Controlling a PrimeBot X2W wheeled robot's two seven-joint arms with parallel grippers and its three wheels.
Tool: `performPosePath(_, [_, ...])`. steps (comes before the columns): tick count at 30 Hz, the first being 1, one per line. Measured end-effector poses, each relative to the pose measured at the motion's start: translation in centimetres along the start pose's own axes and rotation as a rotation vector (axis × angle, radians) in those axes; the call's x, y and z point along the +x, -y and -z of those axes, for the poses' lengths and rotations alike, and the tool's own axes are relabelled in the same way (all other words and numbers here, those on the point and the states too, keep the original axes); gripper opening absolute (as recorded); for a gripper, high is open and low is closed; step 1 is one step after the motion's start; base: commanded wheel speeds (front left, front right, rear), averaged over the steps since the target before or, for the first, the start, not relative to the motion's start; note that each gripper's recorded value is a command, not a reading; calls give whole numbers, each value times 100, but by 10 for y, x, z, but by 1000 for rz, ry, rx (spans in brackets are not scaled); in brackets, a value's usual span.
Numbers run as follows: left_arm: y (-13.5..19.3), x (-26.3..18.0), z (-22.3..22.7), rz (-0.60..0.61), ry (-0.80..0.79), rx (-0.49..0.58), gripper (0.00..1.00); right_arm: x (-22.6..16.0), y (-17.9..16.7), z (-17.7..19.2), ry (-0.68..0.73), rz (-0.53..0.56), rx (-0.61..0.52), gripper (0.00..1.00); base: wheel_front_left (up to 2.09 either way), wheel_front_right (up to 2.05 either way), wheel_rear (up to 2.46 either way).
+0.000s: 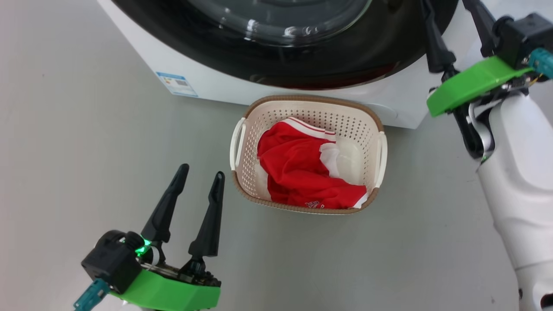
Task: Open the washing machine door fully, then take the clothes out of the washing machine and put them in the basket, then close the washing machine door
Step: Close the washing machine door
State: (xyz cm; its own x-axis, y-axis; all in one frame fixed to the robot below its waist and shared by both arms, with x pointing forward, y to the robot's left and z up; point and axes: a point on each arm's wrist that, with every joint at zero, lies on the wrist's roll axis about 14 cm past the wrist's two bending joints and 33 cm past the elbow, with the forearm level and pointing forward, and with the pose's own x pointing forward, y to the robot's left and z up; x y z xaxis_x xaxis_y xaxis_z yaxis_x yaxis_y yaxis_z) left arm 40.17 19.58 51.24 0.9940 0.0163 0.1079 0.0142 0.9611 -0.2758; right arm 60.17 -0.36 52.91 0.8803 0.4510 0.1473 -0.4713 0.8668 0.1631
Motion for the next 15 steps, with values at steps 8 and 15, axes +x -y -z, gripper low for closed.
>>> performPosePath(8, [11, 5, -7, 33, 27, -18, 100, -45, 3, 11, -35, 32, 0, 100, 0, 0, 0])
performPosePath(15, [24, 9, -13, 70, 51, -42, 100, -80, 16, 1, -31, 79, -22, 100, 0, 0, 0])
